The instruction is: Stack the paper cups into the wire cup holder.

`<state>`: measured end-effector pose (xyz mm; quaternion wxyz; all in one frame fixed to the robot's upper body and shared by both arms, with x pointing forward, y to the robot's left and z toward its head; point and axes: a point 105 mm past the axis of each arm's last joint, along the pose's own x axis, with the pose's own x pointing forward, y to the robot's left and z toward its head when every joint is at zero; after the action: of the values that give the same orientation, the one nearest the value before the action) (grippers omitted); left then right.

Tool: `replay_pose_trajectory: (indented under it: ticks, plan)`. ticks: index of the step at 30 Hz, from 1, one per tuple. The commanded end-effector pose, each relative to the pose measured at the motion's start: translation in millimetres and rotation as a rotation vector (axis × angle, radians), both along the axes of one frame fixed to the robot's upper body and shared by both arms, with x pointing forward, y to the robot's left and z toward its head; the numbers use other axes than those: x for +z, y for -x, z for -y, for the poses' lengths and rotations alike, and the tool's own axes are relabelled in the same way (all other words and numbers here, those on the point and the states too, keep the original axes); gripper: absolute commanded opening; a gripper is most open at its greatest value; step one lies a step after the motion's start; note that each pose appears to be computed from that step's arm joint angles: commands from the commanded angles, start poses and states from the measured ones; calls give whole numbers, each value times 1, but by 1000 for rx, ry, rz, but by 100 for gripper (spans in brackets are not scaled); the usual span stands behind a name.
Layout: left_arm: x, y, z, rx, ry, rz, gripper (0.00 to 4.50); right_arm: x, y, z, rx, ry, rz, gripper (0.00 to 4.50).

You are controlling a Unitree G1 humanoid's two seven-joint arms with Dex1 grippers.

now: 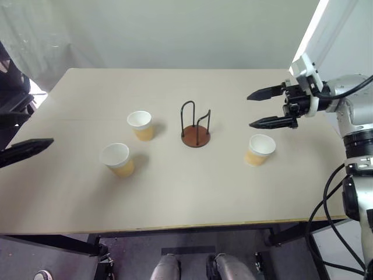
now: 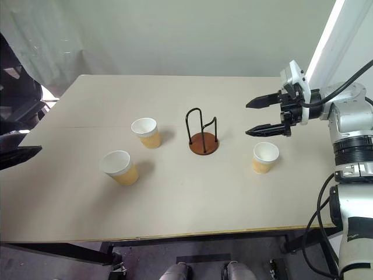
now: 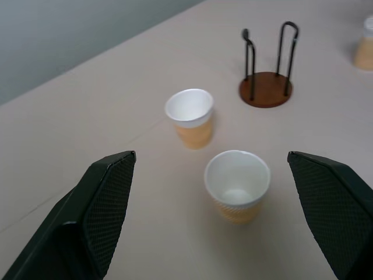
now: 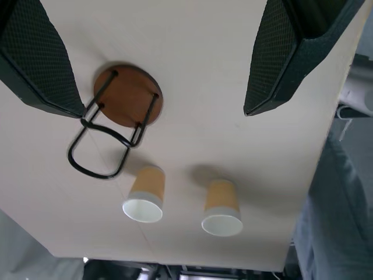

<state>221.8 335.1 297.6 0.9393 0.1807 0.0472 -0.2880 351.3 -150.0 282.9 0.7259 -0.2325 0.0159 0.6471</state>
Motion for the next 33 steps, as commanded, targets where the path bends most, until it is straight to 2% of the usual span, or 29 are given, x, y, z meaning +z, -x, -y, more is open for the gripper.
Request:
replay_pose_trajectory:
  ticks: [1,8,12,15,21,26,33]
  plan:
    - [5,7,11,-53,-16,-9,446,11,22,-12,94,-55,7,450]
    - [-6,20,23,-106,-7,-90,446,-18,60,-52,169,-72,-112,450]
    - [-12,24,27,-124,6,-117,446,-38,64,-71,109,-76,-165,450]
    - [-20,25,32,-133,28,-131,446,-51,63,-83,52,-66,-156,450]
    - [-43,25,44,-131,91,-163,446,-76,37,-103,-186,-73,-155,450]
    - [-70,22,56,-110,114,-199,446,-93,20,-105,-367,-53,-190,450]
    - [-89,15,74,-81,178,-150,446,-113,6,-109,-541,-44,-211,450]
